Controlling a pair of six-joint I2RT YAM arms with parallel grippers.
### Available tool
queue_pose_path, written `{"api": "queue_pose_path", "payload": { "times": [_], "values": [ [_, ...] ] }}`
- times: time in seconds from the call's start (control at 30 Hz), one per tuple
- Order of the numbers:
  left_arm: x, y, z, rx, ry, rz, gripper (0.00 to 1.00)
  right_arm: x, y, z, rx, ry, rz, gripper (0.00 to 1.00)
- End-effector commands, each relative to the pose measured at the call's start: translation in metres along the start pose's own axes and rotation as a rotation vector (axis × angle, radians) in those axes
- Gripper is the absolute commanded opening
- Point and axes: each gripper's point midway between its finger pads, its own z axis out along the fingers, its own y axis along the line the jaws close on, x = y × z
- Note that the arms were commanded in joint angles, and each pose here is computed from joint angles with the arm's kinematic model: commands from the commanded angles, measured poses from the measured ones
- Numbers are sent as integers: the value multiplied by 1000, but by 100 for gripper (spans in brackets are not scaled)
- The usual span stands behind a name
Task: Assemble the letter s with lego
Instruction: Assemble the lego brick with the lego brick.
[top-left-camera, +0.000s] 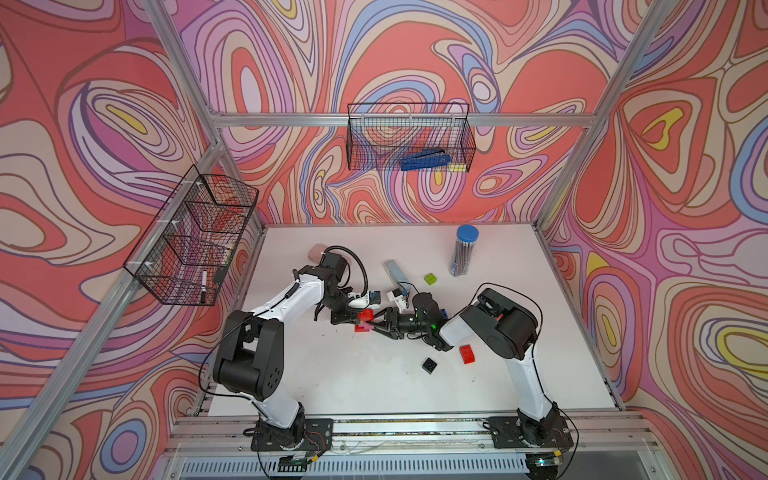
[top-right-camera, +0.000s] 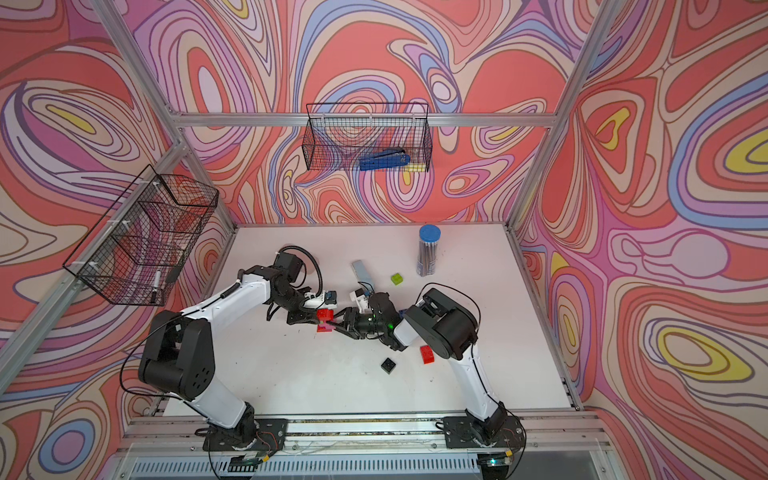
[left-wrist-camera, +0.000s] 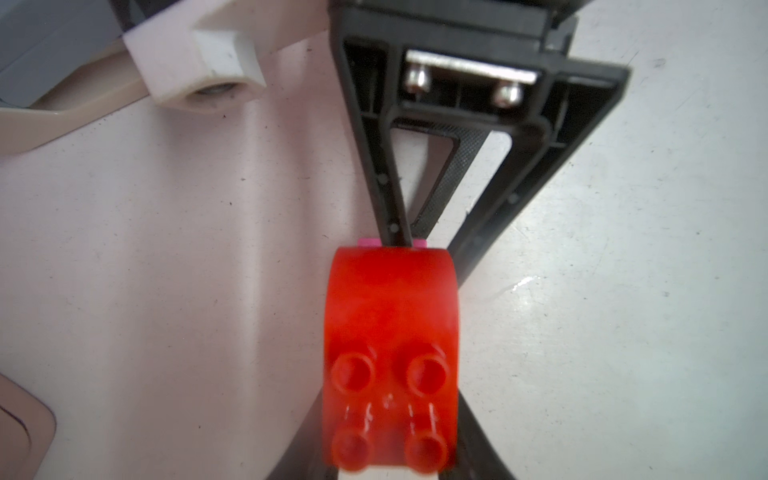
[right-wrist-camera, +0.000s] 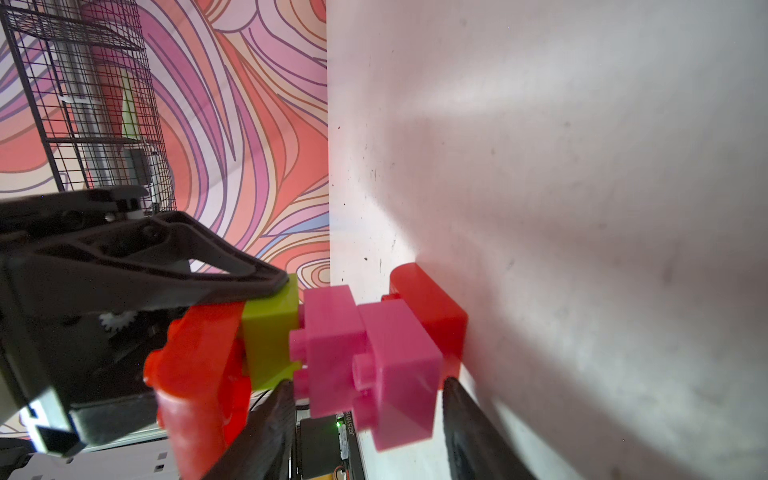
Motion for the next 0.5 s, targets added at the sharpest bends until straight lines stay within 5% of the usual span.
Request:
{"api": "queue_pose_path", "payload": {
  "times": [0.0, 0.47],
  "values": [
    [23, -10, 7, 41, 74, -17, 20, 13, -62, -8, 172, 9, 137, 57],
    [24, -15, 14, 61, 61, -28, 20, 13, -61, -7, 163, 14, 133, 57]
  ]
}}
